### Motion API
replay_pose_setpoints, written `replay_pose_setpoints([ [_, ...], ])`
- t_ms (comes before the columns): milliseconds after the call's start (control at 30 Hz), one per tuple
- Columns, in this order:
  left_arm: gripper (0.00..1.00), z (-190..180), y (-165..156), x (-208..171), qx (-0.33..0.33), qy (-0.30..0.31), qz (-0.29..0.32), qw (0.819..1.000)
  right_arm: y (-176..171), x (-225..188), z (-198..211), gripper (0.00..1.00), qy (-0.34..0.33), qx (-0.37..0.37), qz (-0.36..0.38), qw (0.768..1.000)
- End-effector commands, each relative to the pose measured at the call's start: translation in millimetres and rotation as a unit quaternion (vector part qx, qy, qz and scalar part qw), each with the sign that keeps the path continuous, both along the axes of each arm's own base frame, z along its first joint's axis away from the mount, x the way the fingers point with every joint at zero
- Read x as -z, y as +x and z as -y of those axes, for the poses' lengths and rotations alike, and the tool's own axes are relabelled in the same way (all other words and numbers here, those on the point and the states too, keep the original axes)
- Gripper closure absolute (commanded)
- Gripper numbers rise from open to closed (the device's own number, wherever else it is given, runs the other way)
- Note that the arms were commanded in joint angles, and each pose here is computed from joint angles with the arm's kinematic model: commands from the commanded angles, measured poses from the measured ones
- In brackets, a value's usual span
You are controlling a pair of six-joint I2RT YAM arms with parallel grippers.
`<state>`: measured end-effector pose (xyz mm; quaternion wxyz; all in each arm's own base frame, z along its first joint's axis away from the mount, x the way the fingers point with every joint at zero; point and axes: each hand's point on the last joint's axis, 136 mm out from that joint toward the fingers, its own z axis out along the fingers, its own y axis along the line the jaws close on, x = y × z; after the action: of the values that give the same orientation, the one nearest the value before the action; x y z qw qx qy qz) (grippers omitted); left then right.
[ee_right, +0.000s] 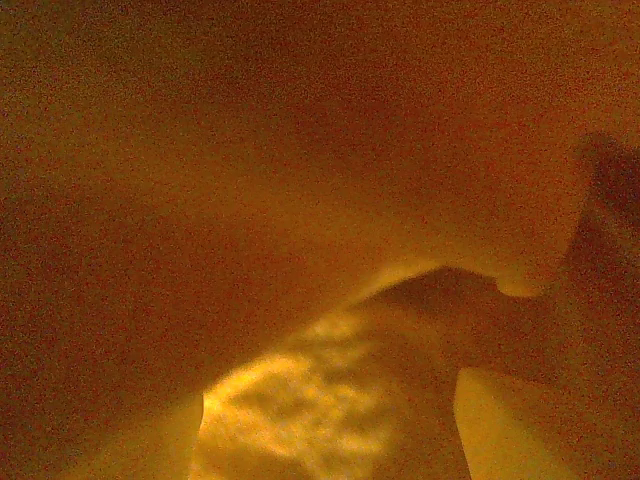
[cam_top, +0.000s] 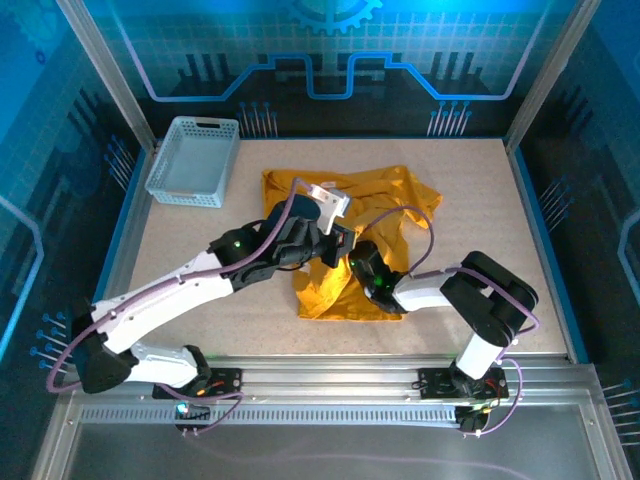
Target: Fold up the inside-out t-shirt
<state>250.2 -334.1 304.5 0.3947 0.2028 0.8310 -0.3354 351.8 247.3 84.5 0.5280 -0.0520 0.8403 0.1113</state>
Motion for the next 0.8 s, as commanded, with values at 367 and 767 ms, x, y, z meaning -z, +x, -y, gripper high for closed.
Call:
replay_pose_setpoints([
  [367,1.00,80.6,-69.4,-112.6,0.102,-0.160,0.039,0.981,55.1,-40.7,-6.2,0.28,0.101,0.022,0.017,0.994],
  [767,1.00,171.1,-103.5,-138.0,0.212,-0.250,-0.032,0.944,64.9,-26.4,-54.4,0.23,0.137,-0.081,-0.063,0.985],
])
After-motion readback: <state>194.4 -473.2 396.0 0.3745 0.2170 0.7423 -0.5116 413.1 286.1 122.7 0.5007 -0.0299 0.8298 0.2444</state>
